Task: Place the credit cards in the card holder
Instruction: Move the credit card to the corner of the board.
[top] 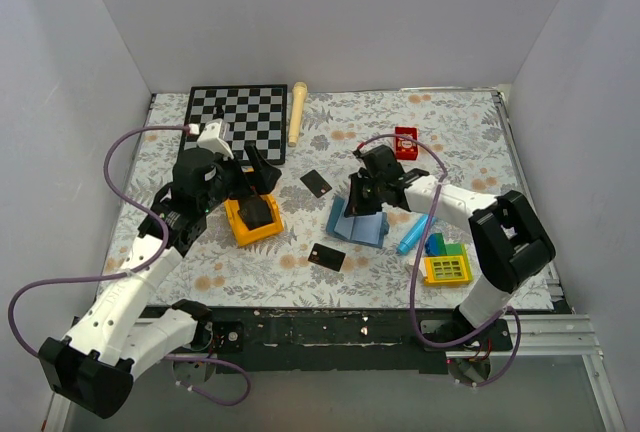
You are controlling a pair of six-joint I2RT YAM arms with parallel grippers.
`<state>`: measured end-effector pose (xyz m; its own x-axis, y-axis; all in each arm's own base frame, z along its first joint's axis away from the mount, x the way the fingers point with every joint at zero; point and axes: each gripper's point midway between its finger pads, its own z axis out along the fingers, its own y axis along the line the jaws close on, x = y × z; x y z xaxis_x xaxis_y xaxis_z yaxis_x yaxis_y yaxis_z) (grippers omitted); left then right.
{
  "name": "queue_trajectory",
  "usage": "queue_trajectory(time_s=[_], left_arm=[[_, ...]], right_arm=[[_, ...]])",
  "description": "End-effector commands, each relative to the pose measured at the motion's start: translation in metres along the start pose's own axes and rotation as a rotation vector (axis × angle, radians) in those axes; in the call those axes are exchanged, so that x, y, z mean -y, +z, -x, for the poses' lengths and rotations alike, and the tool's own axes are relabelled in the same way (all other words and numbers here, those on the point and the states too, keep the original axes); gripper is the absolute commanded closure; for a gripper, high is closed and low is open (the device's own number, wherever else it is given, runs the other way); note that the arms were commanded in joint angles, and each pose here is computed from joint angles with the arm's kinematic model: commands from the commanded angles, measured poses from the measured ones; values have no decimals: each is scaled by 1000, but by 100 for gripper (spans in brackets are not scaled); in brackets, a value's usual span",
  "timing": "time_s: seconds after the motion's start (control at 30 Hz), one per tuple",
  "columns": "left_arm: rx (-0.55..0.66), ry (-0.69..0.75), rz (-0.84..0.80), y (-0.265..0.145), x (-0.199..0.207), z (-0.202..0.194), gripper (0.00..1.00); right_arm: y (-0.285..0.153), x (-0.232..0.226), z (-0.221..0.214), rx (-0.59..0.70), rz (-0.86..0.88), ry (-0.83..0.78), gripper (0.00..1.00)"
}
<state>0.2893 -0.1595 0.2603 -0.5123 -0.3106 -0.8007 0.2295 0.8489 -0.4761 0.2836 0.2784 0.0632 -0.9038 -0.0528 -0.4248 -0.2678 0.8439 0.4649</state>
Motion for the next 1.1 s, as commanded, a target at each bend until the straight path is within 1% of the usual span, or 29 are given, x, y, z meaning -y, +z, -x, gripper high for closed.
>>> queue_trajectory(time_s=[0.0, 0.17, 0.23, 0.27, 0.3, 0.37, 0.43, 0.47, 0.6, 0.7, 0.77, 0.8, 0.87, 0.9, 0.93, 0.97, 1.0, 1.07], left_arm=[[-8, 37, -71, -7, 9, -6, 6], [-64, 36, -74, -4, 8, -29, 6], [-79, 40, -62, -4, 8, -37, 6], [-83, 42, -60, -4, 8, -40, 6], [-92, 42, -58, -4, 8, -44, 6], [-107, 37, -59, -3, 10, -51, 6], [-117, 42, -53, -2, 11, -56, 6], [-117, 42, -50, -1, 11, -57, 6], [-115, 41, -38, -1, 11, -58, 6], [-110, 42, -32, -1, 10, -57, 6], [-109, 44, -28, 0, 9, -57, 6], [-115, 45, -26, 1, 8, -58, 6], [-117, 47, -24, 1, 8, -59, 6], [-118, 47, -25, 1, 8, -60, 6], [-121, 49, -24, 1, 8, -60, 6], [-118, 52, -25, 1, 8, -59, 6], [-123, 55, -23, 1, 7, -60, 6], [-115, 67, -1, 2, 4, -59, 6]], right_arm=[[-14, -3, 0, 30, 3, -26, 91], [-23, -1, -1, 52, 1, -42, 89], [-26, -2, -2, 57, 4, -51, 85], [-28, -1, -2, 60, 5, -58, 80], [-30, -2, -2, 63, 5, -62, 72], [-34, -3, -1, 71, 7, -72, 47], [-40, -4, 2, 86, 3, -84, 36], [-45, -5, 5, 101, 3, -93, 33], [-64, -9, 14, 151, -9, -125, 32], [-82, -10, 26, 240, -22, -138, 32], [-89, -10, 33, 301, -20, -158, 30], [-88, -12, 30, 293, 2, -193, 29], [-86, -5, 24, 227, -36, -257, 30], [-84, -1, 20, 174, -60, -290, 31], [-86, 7, 16, 115, -108, -298, 34], [-87, 18, 15, 96, -177, -285, 37], [-88, 27, 16, 103, -225, -268, 38], [-90, 24, 18, 181, -196, -262, 38]])
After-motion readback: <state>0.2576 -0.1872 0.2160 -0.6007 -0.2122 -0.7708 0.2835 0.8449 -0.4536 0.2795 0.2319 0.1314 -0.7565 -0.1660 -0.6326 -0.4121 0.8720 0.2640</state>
